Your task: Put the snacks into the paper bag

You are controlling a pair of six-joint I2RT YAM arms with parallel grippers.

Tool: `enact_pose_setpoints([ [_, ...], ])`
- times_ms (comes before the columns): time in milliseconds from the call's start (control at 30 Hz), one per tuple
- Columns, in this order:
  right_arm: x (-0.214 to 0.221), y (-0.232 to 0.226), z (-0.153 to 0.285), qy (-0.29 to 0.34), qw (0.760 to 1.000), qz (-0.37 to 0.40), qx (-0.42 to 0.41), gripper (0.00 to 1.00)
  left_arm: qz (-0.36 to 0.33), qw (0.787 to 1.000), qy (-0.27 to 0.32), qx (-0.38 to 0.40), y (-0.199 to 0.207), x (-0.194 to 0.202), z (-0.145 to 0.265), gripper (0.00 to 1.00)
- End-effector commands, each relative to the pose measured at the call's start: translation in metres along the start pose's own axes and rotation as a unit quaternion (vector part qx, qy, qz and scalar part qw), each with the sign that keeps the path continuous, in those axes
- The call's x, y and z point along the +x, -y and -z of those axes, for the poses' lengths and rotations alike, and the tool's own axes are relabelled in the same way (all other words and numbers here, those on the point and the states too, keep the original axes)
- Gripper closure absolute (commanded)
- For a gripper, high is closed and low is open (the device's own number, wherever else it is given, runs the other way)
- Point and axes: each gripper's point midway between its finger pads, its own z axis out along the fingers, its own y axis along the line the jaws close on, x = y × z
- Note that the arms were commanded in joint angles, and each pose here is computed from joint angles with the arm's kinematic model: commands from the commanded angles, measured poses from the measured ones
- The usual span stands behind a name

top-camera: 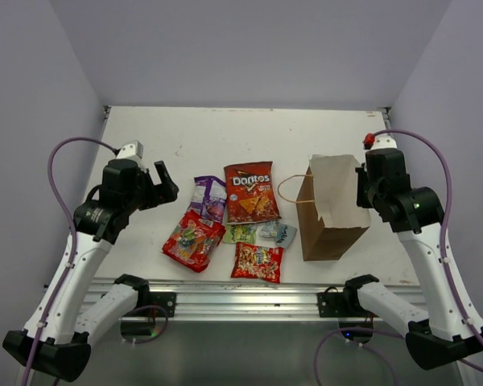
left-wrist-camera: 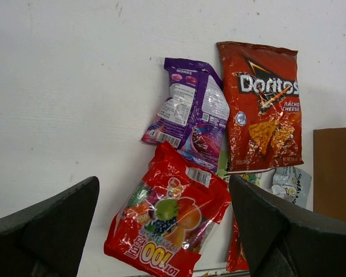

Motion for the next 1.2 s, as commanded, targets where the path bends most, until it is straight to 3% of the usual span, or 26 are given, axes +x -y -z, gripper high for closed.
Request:
enact_pose_setpoints([
  [0, -0.011, 0.002, 0.000, 0.024, 1.000, -0.003, 0.006, 0.97, -0.002, 1.000, 0.022, -0.002, -0.001, -0.007, 0.000, 0.02],
  [233, -0.014, 0.004, 0.003, 0.030, 1.000, -0.001, 0.009, 1.00, -0.008, 0.999, 0.000, -0.051, -0.027, 0.018, -0.009, 0.08],
  [433, -0.016, 0.003, 0.002, 0.031, 0.999, -0.003, 0.008, 1.00, -0.008, 0.995, -0.060, -0.082, -0.052, 0.069, -0.023, 0.02],
  [567, -0.016, 0.002, 0.001, 0.029, 1.000, -0.003, 0.006, 1.00, -0.011, 0.994, -0.081, -0.066, -0.047, 0.078, -0.028, 0.02],
  [967, -0.022, -0.001, 0.002, 0.038, 0.999, -0.011, -0.001, 1.00, -0.040, 0.966, -0.238, -0.092, -0.056, 0.134, -0.057, 0.02],
  [1167, -0.021, 0.001, 0.003, 0.041, 0.999, -0.013, 0.002, 1.00, -0.048, 0.955, -0.280, -0.084, -0.054, 0.151, -0.063, 0.31],
])
